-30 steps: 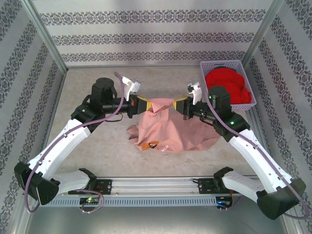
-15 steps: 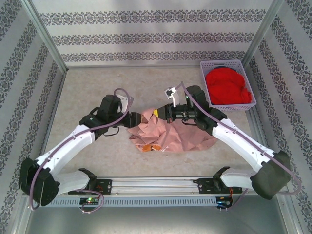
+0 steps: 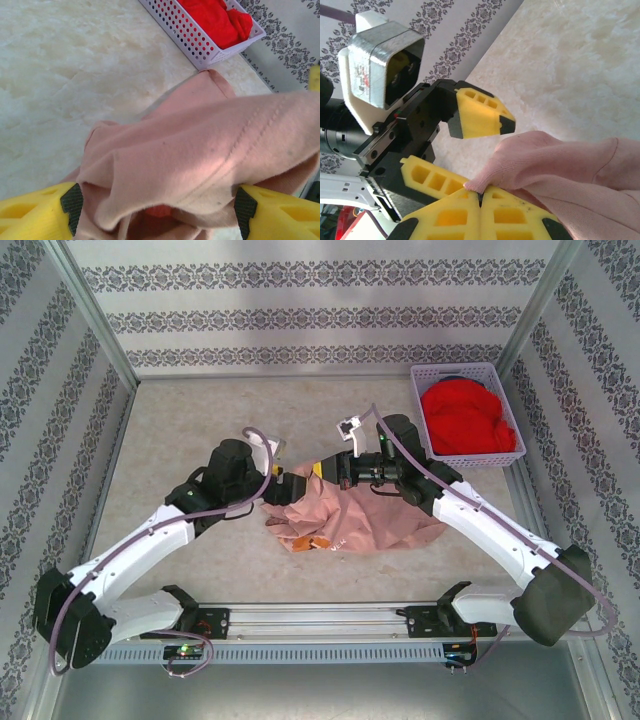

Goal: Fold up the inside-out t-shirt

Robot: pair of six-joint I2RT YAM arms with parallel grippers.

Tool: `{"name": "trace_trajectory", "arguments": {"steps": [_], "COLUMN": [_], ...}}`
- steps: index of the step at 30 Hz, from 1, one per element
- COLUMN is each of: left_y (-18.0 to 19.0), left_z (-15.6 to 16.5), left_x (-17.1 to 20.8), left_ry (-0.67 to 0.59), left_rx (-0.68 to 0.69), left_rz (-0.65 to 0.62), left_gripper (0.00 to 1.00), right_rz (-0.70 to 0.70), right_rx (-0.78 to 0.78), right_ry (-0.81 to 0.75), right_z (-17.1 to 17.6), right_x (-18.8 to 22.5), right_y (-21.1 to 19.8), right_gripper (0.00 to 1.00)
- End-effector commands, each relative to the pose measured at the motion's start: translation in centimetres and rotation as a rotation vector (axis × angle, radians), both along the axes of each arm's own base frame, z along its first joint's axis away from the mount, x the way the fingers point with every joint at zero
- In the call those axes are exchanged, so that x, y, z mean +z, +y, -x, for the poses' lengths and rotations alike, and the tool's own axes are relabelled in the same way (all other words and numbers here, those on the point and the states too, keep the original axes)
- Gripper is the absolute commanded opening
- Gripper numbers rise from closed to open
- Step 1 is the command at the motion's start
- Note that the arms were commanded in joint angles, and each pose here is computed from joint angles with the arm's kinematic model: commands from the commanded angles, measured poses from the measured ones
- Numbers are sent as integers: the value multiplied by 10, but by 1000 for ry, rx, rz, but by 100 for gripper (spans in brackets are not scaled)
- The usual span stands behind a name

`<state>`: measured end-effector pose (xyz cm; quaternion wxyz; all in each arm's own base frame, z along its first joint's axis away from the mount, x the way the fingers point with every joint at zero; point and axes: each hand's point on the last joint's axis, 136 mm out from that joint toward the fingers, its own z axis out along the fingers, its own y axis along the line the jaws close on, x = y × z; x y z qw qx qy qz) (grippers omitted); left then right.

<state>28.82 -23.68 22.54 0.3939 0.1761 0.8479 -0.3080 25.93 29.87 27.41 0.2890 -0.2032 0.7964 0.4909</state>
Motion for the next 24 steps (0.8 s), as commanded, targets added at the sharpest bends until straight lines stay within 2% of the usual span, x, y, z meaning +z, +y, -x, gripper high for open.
{"name": "trace_trajectory", "arguments": {"steps": [1, 12, 16, 19, 21, 24], "left_y": [-11, -23, -12, -1, 1, -2], "left_z": [-12, -19, -34, -45, -46, -44], "left_x": [20, 3, -1, 3, 8, 16], "left_ry": [-91, -84, -99, -120, -137, -164], "left_rx": [-25, -72, 30, 109, 120, 94], "left_rz": [8, -35, -93, -120, -122, -106], "left_gripper": [81, 90, 90, 81, 70, 47], "right_rz": [-34, -59, -73, -59, -39, -29], "right_rx": [13, -14, -6, -26, -53, -72], "right_ry": [-21, -6, 11, 28, 39, 48], "right_z": [1, -4, -5, -7, -11, -13], "right_x": [14, 18, 17, 11, 6, 2], "right_y": [2, -3, 0, -2, -6, -9], "right_gripper": [0, 0, 0, 0, 0, 0]}}
